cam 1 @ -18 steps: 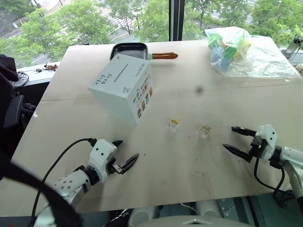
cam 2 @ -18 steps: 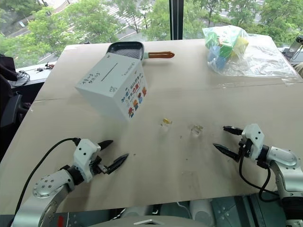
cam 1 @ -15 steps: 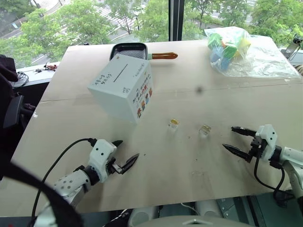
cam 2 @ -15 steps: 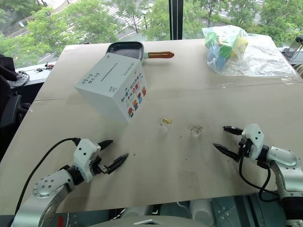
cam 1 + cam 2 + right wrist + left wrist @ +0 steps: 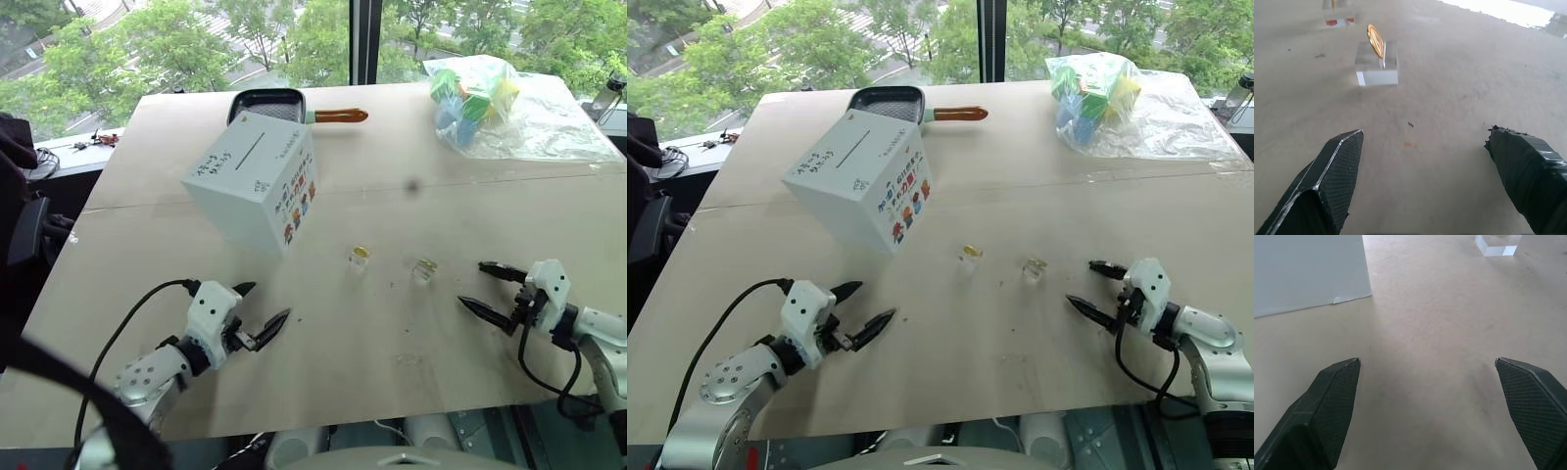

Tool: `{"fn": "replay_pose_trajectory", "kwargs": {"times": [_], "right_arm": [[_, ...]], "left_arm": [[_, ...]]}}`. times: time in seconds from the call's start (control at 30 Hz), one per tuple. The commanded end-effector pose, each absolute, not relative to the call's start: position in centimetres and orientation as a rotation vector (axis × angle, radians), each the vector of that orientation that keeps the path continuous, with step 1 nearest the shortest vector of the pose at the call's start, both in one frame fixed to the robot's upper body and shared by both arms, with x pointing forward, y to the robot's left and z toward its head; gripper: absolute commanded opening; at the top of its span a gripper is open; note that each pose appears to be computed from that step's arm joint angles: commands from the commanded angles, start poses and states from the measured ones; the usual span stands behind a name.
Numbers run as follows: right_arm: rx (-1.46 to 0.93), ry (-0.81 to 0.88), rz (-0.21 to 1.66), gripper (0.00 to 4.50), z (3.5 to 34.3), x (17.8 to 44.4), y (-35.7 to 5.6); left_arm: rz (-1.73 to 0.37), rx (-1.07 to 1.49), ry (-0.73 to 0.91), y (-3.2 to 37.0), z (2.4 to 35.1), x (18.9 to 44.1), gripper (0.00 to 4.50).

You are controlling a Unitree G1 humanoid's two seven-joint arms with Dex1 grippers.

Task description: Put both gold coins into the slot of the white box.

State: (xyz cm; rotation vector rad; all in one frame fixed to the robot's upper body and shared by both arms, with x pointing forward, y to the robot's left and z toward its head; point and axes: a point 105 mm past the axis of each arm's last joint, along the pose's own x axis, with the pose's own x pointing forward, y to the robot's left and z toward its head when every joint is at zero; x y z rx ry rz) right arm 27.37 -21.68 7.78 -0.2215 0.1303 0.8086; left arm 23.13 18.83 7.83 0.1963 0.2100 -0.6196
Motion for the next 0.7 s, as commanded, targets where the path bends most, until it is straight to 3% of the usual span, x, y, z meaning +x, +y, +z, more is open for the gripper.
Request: {"fn": "replay_pose_trajectory", "kwargs": {"times": [0.03,0.37,0.47,0.63,0.7], "right_arm": [[-0.230,0.051,0.839,4.44,9.7,27.9,-19.4],[-0.166,0.007,0.882,4.44,11.8,29.2,-14.9],[-0.191,0.025,0.890,3.65,11.0,29.4,-14.3],[-0.202,0.038,0.885,0.97,10.6,29.6,-14.3],[-0.211,0.049,0.891,0.43,10.4,29.6,-14.4]], "left_arm": [[-0.692,0.180,0.146,17.7,9.6,23.0,4.50],[-0.881,0.143,0.088,14.5,12.7,22.4,4.50],[-0.884,0.150,0.080,14.3,13.0,22.8,4.50],[-0.878,0.157,0.082,14.4,12.9,22.9,4.50],[-0.875,0.159,0.084,14.4,12.8,22.8,4.50]]}}
